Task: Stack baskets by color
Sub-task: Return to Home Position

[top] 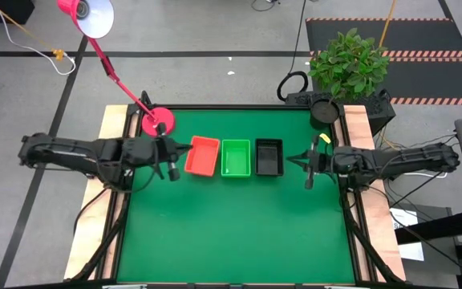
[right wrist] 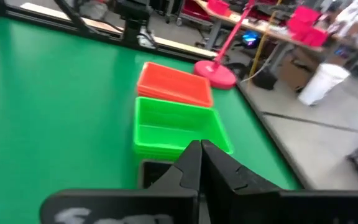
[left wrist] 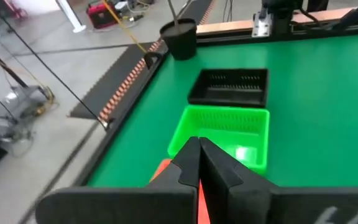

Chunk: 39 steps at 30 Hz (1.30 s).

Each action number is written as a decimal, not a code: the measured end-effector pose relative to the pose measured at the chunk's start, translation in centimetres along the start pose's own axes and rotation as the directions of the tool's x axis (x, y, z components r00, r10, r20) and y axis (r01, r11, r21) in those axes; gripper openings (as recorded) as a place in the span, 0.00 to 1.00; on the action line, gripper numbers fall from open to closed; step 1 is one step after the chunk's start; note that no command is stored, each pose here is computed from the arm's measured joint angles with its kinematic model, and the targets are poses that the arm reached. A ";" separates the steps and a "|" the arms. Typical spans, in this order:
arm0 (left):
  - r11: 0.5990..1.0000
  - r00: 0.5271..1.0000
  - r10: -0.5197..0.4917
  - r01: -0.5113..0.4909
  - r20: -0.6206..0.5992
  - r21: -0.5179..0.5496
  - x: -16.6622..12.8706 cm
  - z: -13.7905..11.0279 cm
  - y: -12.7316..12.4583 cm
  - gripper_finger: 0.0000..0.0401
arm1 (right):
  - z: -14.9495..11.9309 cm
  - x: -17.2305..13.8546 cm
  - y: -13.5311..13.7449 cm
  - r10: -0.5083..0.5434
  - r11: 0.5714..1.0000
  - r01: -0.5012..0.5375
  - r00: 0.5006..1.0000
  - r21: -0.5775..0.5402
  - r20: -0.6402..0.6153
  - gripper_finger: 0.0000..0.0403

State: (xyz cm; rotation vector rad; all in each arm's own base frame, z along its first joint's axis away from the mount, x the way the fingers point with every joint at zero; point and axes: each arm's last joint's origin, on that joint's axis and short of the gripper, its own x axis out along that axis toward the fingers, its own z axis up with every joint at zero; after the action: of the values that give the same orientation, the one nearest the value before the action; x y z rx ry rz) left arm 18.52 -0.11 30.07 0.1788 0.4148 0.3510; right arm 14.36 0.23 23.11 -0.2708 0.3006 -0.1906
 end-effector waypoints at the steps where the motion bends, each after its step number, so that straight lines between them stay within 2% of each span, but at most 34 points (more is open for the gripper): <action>1: 1.000 1.000 -0.007 0.007 0.001 -0.021 -0.3 -0.7 0.0 0.01 | -0.2 0.0 0.1 0.013 1.000 -0.013 1.000 0.019 -0.002 0.01; 7: 0.991 0.999 -0.045 0.047 0.018 -0.124 -1.4 -5.2 -0.4 0.04 | -1.9 0.5 0.7 0.011 0.996 -0.014 0.999 0.085 0.032 0.00; 10: 0.986 0.997 -0.055 0.064 0.058 -0.157 -1.3 -6.9 -0.8 0.03 | -3.4 0.8 1.2 0.050 0.992 -0.058 0.996 0.111 0.068 0.00; 14: 0.983 0.993 -0.066 0.082 0.102 -0.165 -0.8 -8.9 -1.4 0.01 | -5.3 1.0 1.8 0.084 0.983 -0.098 0.992 0.154 0.093 0.00; 19: 0.982 0.993 -0.067 0.083 0.097 -0.167 -0.2 -11.1 -1.8 0.04 | -6.6 0.9 2.2 0.096 0.978 -0.116 0.988 0.172 0.120 0.00; 24: 0.980 0.994 -0.073 0.087 0.084 -0.176 0.0 -11.9 -2.0 0.02 | -7.5 0.7 2.4 0.111 0.974 -0.133 0.986 0.185 0.121 0.00; 33: 0.983 0.987 -0.066 0.091 0.149 -0.162 -0.3 -12.3 -1.8 0.03 | -6.7 -0.3 2.1 0.109 0.972 -0.153 0.966 0.179 0.234 0.00; 39: 0.979 0.983 -0.065 0.096 0.169 -0.181 -1.2 -12.5 -1.4 0.02 | -6.7 -0.9 1.9 0.106 0.971 -0.154 0.962 0.182 0.252 0.00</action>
State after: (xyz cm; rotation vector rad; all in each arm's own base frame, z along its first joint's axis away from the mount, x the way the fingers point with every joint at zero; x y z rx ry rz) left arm 12.64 -0.58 18.95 0.0047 0.2248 0.2913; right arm 11.70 0.66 16.63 -0.0716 0.0562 -0.0551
